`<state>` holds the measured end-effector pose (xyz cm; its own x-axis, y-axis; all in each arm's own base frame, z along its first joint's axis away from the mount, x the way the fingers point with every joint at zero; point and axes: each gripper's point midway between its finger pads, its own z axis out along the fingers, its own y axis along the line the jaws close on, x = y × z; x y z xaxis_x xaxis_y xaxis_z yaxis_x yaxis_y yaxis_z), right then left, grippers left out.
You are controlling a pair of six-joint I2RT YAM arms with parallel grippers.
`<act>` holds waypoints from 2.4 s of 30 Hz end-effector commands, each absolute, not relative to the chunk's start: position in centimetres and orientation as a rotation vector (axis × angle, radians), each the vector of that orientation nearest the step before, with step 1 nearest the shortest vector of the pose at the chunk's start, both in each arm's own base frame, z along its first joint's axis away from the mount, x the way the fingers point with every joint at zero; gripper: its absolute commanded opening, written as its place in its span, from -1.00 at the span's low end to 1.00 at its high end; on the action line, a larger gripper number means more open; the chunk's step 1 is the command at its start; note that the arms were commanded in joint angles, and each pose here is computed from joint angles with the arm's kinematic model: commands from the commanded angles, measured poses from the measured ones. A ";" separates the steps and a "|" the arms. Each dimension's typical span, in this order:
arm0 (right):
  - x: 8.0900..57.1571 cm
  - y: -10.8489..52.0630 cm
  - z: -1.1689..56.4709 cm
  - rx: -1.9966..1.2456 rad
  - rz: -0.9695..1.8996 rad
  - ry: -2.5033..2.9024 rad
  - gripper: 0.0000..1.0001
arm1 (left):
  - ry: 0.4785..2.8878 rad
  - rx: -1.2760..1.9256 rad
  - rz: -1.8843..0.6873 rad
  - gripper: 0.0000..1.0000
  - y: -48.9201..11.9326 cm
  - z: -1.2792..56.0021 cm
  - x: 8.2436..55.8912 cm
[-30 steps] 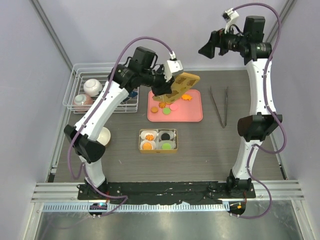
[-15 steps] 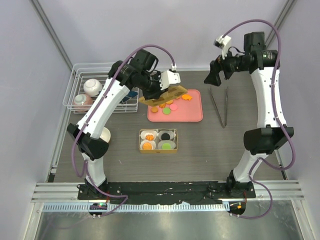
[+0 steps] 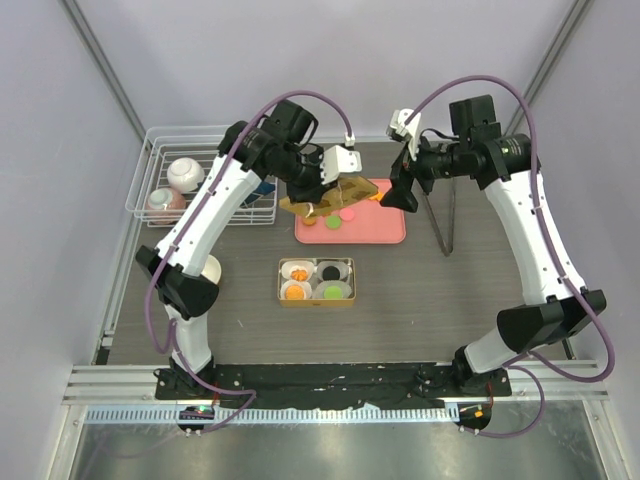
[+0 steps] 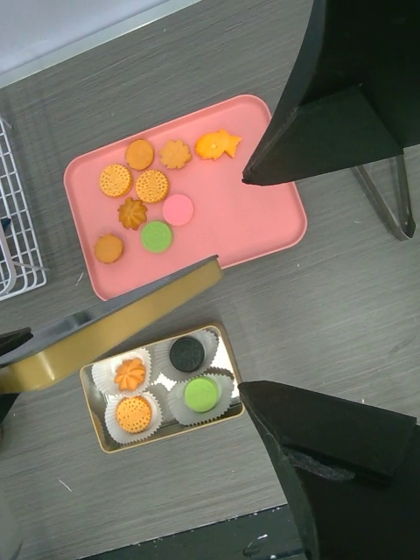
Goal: Pack the cookies
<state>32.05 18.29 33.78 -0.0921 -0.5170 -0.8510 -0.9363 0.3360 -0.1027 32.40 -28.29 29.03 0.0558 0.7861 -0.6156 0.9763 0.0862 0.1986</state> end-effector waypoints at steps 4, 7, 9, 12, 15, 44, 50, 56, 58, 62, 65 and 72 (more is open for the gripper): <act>32.5 19.8 33.7 -1.363 0.588 1.620 0.92 | 1.705 1.796 -0.538 -0.92 -28.5 30.4 29.6; 32.2 20.5 33.8 -1.380 0.597 1.589 0.91 | 1.699 1.797 -0.582 -0.88 -28.8 30.5 29.0; 32.0 21.1 33.8 -1.392 0.604 1.573 0.91 | 1.692 1.798 -0.623 -0.86 -29.0 30.7 28.4; 32.1 21.7 33.8 -1.403 0.603 1.558 0.90 | 1.685 1.803 -0.638 -0.85 -29.1 30.8 28.0; 32.2 22.3 33.7 -1.415 0.608 1.551 0.90 | 1.688 1.813 -0.656 -0.85 -29.1 30.6 27.7; 30.6 24.2 32.8 -1.447 0.663 1.534 -0.88 | 1.622 1.784 -0.666 -0.74 -28.9 32.3 26.6; 30.7 24.0 32.5 -1.433 0.656 1.559 -0.94 | 1.586 1.667 -0.607 -0.12 -28.8 34.7 28.0; 30.7 24.0 32.3 -1.415 0.660 1.579 -0.95 | 1.543 1.462 -0.601 0.19 -27.4 38.7 30.0; 30.7 24.0 32.1 -1.403 0.669 1.592 -0.96 | 1.518 1.409 -0.599 0.22 -27.0 39.7 30.4; 30.6 24.2 32.5 -1.374 0.693 1.588 -0.96 | 1.537 1.285 -0.584 0.27 -25.0 40.2 31.9; 30.6 24.4 32.9 -1.318 0.729 1.597 -0.96 | 1.562 1.169 -0.601 0.29 -23.2 40.0 33.0; 30.3 25.3 34.3 -1.137 0.875 1.615 -0.96 | 1.592 0.978 -0.704 0.32 -21.7 37.2 34.1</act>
<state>30.76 24.40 29.75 -0.1418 -0.4338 -0.8898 -0.9576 0.2878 0.0122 33.48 -21.03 35.78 -0.1053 0.3654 -0.9249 0.8824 0.4632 0.0826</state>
